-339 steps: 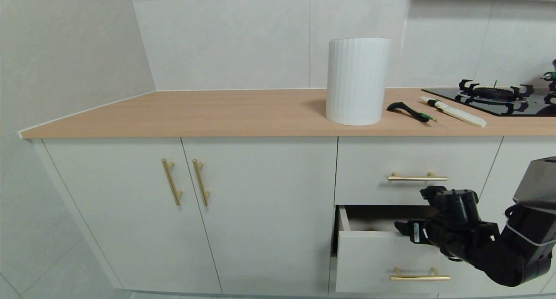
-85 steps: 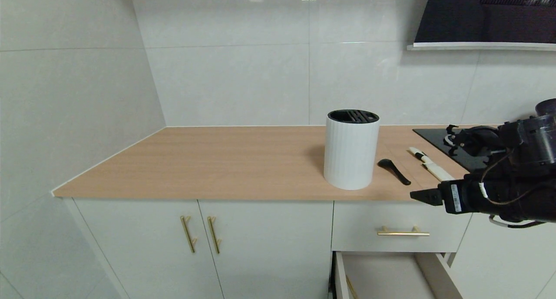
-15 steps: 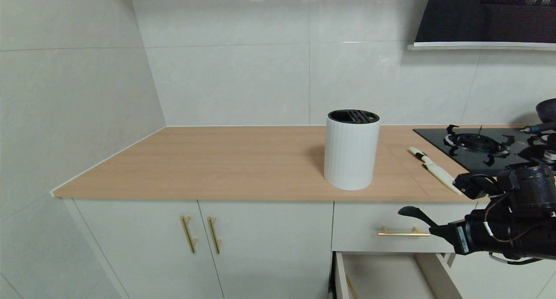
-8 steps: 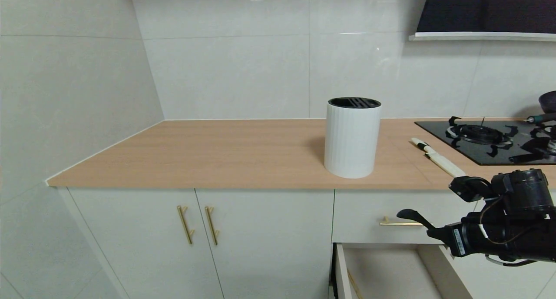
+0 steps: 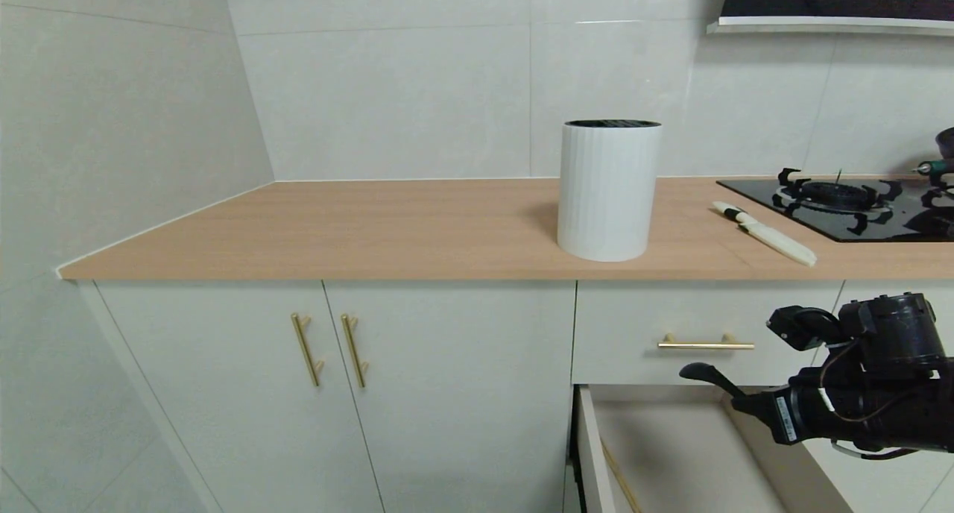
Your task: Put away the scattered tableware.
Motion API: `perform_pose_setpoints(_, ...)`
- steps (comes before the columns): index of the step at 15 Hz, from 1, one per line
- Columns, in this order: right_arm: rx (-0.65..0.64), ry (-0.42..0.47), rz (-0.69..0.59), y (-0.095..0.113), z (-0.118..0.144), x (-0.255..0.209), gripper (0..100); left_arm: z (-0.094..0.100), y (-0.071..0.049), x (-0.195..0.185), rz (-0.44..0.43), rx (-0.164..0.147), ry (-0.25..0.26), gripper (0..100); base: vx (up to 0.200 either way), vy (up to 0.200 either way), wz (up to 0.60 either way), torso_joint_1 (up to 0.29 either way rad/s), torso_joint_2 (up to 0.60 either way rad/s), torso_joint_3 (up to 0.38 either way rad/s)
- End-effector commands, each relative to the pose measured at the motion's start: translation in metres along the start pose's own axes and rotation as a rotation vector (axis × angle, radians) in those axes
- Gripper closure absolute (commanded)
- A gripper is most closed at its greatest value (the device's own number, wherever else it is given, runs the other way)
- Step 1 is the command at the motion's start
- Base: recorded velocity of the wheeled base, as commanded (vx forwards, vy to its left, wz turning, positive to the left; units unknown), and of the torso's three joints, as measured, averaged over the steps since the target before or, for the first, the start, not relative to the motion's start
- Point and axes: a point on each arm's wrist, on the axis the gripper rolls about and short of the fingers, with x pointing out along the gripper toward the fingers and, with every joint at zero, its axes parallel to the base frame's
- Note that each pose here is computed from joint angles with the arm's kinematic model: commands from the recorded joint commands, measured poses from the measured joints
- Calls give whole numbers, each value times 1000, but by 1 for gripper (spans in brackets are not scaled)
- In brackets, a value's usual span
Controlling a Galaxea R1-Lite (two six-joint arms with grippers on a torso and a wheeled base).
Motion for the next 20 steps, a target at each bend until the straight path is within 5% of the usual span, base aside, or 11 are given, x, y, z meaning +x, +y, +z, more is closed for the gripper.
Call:
perform_pose_setpoints(1,1,10,1,0,-1,2,100,0,0,0,0,0,-1,0,0,0,0,-168,461,290)
perform_pose_setpoints(12,3,42,-3,-5,-12,28,100,0,0,0,0,0,-1,0,0,0,0,-80,262,180)
perform_pose_setpoints(20,68,229,-127,-10,-41,105,100,0,0,0,0,0,-1,0,0,0,0,0,0,0)
